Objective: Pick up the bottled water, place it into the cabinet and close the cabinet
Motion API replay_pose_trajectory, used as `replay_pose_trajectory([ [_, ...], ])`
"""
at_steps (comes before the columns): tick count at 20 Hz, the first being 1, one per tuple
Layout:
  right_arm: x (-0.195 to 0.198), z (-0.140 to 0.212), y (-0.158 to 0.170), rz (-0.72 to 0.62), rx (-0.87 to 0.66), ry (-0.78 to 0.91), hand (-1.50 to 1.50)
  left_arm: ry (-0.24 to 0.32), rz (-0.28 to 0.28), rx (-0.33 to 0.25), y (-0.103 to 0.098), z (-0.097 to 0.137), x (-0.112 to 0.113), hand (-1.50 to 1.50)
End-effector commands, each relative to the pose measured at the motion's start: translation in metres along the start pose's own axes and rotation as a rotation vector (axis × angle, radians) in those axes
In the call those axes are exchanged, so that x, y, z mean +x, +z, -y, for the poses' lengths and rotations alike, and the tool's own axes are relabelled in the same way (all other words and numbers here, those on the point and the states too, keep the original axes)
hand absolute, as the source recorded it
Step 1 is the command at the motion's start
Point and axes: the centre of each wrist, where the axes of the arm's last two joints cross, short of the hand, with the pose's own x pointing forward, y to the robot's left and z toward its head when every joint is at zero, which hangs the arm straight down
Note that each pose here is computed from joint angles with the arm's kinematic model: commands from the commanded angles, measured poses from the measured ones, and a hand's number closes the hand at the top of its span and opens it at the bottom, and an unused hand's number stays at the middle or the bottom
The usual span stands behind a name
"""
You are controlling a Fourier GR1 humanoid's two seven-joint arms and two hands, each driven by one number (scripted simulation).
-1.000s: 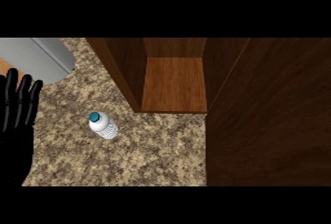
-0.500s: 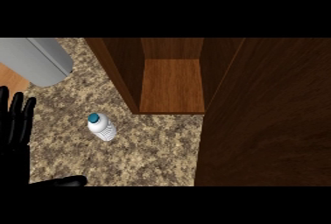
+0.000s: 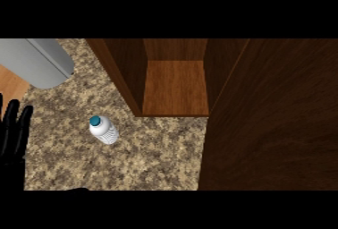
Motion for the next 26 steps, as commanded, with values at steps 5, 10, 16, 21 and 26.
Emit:
replay_pose_trajectory([
  [5, 0.017, -0.017, 0.004, 0.011, -0.018, -0.014, -1.50, -0.039, -0.064, 0.001, 0.000, 0.003, -0.010, -1.50],
  [10, 0.030, -0.015, 0.006, 0.002, -0.002, -0.005, -1.50, -0.084, -0.118, 0.001, 0.002, -0.003, -0.025, -1.50],
  [16, 0.022, -0.025, 0.004, 0.007, -0.011, -0.024, -1.50, -0.099, -0.166, 0.032, -0.009, -0.011, -0.041, -1.50],
  [21, 0.040, -0.024, 0.010, 0.011, 0.014, -0.018, -1.50, -0.120, -0.186, 0.059, -0.002, -0.019, -0.092, -1.50],
  [26, 0.032, -0.021, 0.011, 0.011, -0.001, -0.027, -1.50, -0.121, -0.246, 0.080, -0.010, -0.024, -0.124, -1.50],
])
